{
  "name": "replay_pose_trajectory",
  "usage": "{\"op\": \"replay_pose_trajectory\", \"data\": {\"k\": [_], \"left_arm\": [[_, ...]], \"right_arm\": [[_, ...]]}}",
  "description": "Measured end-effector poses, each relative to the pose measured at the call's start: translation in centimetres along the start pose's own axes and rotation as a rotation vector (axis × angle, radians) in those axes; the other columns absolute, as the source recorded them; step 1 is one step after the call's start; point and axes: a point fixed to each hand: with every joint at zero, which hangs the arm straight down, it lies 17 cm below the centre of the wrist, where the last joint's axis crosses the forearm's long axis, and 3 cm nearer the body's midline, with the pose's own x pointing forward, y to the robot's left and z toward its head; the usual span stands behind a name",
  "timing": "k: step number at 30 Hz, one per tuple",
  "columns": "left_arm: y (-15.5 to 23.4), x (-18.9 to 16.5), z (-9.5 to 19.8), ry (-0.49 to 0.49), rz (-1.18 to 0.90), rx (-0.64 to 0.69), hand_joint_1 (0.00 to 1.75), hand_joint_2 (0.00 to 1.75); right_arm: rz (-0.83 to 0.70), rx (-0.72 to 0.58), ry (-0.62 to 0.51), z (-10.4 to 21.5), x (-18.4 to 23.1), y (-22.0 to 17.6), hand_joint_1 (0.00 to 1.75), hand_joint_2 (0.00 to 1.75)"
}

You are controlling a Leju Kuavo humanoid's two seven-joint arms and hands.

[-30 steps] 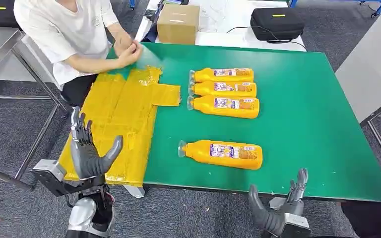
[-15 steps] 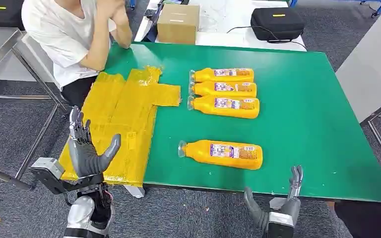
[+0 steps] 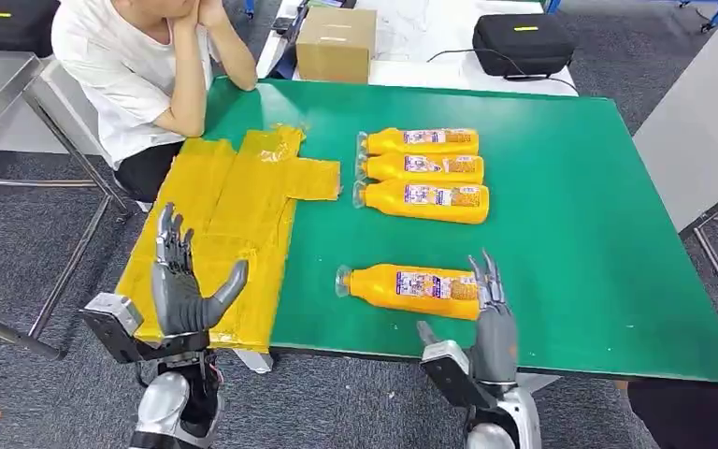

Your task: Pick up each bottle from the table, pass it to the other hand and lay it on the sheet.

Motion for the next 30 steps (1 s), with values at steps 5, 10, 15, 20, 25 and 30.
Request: {"op": "replay_pose_trajectory", "data": {"k": [5,10,15,20,25,30], "left_arm": [[-0.3,-0.1,0.1,0.002,-0.004,-0.016,0.00,1.75],[-0.5,-0.4,0.3,0.008,-0.012,-0.025,0.00,1.75],[-0.9,-0.7,0.5,0.016,-0.013,-0.036,0.00,1.75],[-1.4,-1.2,0.8,0.028,-0.017,-0.051,0.00,1.75],[-1.8,-1.4,1.0,0.036,-0.016,-0.061,0.00,1.75],[-2.0,-1.7,1.1,0.043,-0.016,-0.065,0.00,1.75]], "right_arm": [[-0.012,0.017,-0.010,0.2,0.3,0.7,0.00,1.75],[-0.036,0.021,-0.009,0.5,0.3,1.0,0.00,1.75],[-0.055,0.013,-0.010,0.7,0.3,1.1,0.00,1.75],[-0.112,-0.032,0.015,1.3,0.2,0.6,0.00,1.75],[-0.132,-0.041,0.030,1.7,0.1,0.8,0.00,1.75],[-0.150,-0.053,0.038,2.1,0.1,0.8,0.00,1.75]]}}
